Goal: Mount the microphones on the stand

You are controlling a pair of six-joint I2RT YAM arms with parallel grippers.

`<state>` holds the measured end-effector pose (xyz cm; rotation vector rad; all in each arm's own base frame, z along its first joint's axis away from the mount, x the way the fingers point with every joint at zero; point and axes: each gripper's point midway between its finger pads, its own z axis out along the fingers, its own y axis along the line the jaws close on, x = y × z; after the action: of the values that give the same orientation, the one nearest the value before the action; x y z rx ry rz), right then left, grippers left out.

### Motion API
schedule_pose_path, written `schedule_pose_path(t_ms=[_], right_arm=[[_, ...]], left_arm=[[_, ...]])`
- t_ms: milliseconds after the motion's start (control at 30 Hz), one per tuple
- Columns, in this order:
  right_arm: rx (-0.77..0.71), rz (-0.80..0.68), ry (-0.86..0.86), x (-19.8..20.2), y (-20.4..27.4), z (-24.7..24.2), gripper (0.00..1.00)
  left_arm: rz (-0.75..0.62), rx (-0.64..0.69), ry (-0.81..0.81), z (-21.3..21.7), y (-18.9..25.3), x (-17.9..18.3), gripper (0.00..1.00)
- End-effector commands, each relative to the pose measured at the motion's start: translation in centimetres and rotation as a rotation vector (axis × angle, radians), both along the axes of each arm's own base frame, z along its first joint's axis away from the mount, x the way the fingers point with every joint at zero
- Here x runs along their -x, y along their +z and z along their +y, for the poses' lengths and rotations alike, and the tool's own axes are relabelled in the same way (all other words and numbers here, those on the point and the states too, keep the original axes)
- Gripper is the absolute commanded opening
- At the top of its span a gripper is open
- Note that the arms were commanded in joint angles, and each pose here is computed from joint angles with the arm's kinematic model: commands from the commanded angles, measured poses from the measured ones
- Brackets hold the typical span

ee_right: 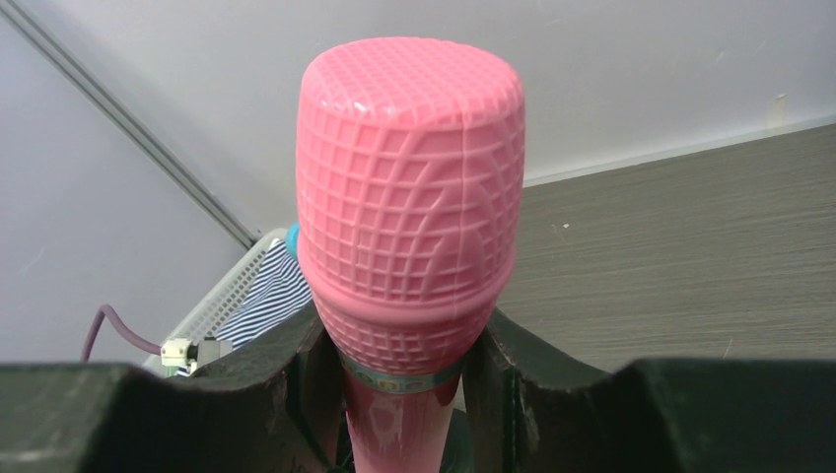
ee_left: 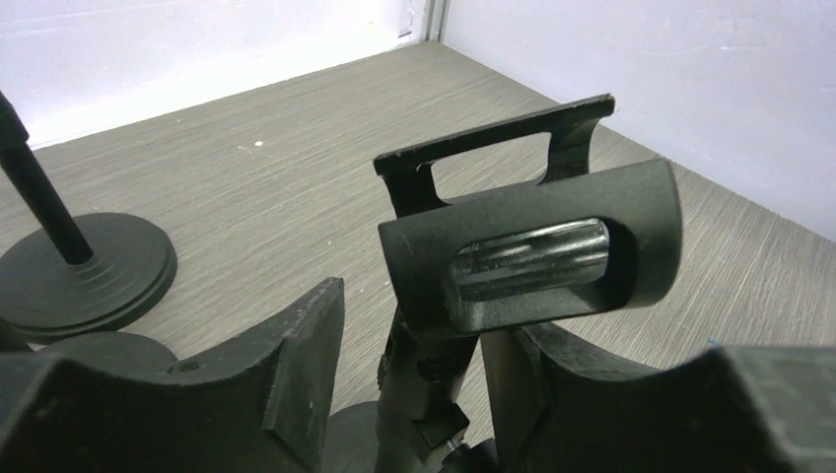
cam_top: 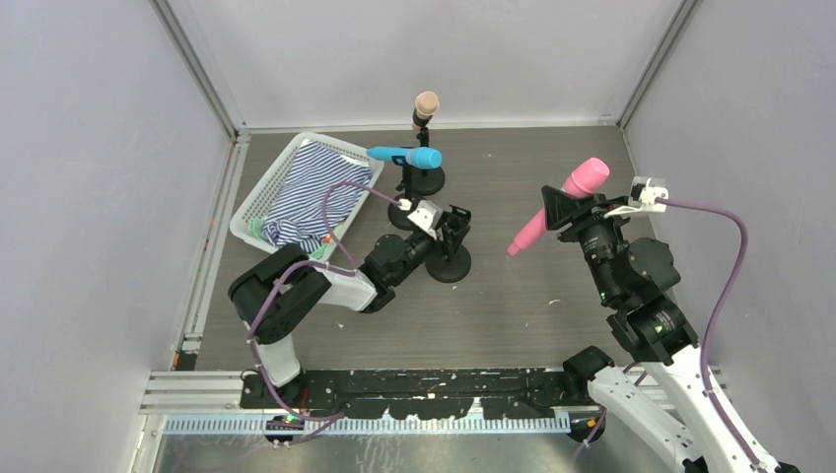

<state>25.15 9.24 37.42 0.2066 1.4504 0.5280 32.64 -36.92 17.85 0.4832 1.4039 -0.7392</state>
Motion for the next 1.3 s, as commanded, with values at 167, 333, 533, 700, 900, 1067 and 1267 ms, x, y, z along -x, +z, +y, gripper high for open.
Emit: schedule_pose_path(t_ms=[167,333,533,700,900,1067,1267], right_arm=[[-0.02,-0.062,0.027,0.6,2.2,0.2,0.01],[-0.043,-0.139,0.053,0.8,2.8,0.6,0.01],[-0.078,-0.233,0.085,0.9,3.7,1.2,0.01],[-0.083,-0.328,0.12,1.5,4.2,1.7,0.03],[-0.062,-0.385,0.12,1.5,4.7,1.9,0.03],[-0.039,-0.422,0.161,1.0,5.2,3.0,0.01],[-0.007,-0.488,0.287,1.3,6.1,5.7,0.01]], left_arm=[[-0.098,0.15,-0.051,-1.6,4.5,-0.1,0.39],[-0.092,0.159,-0.087,-1.7,4.7,0.7,0.19],[-0.043,0.178,-0.165,-1.6,4.3,2.7,0.02],[0.061,0.174,-0.206,-1.5,3.1,4.3,0.0],[0.234,0.144,-0.168,-0.9,0.6,5.0,0.0],[0.315,0.136,-0.078,0.3,-0.1,5.1,0.0],[0.359,0.069,-0.142,-1.2,0.1,6.4,0.0]])
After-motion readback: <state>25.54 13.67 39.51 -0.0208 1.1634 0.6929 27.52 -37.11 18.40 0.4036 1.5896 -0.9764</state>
